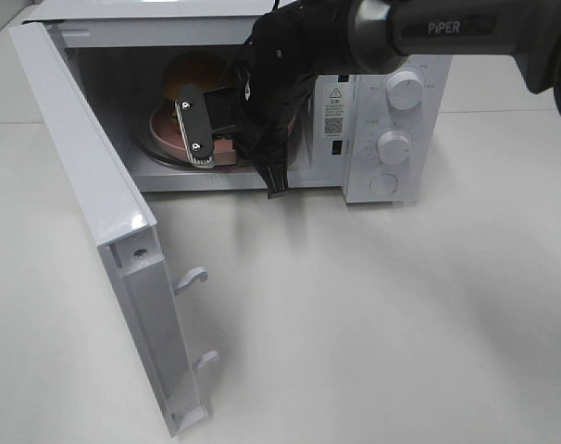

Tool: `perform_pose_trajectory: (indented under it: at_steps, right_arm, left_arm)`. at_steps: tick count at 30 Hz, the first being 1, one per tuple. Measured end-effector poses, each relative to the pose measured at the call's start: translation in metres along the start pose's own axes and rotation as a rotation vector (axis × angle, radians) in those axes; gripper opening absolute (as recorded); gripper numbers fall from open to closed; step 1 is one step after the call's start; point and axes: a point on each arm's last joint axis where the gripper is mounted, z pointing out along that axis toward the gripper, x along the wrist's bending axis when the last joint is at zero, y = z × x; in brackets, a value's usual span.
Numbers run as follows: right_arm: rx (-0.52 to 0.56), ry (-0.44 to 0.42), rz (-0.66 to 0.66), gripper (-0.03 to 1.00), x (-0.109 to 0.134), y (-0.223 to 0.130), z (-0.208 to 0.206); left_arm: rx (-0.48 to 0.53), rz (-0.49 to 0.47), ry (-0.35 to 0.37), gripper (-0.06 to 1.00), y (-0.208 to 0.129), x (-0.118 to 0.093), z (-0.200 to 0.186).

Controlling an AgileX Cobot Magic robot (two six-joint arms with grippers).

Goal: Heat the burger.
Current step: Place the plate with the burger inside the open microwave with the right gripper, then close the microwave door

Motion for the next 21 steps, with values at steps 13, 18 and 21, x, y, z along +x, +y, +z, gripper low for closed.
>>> perform_pose_trajectory:
  at_steps: [13,18,21]
  right_arm:
    - [-0.006,-0.003,0.065,0.46,0.001,0.005,-0.001]
    - [-0.021,-0.008,0.058,0.47,0.008,0.008,-0.015]
    - [-0.029,-0.017,0.055,0.49,0.013,0.006,-0.026]
  left_arm:
    - [0.0,0.0,0.0,0.95,0.0,0.0,0.0]
    - [0.0,0.0,0.0,0.95,0.0,0.0,0.0]
    - [0.0,0.0,0.0,0.95,0.0,0.0,0.0]
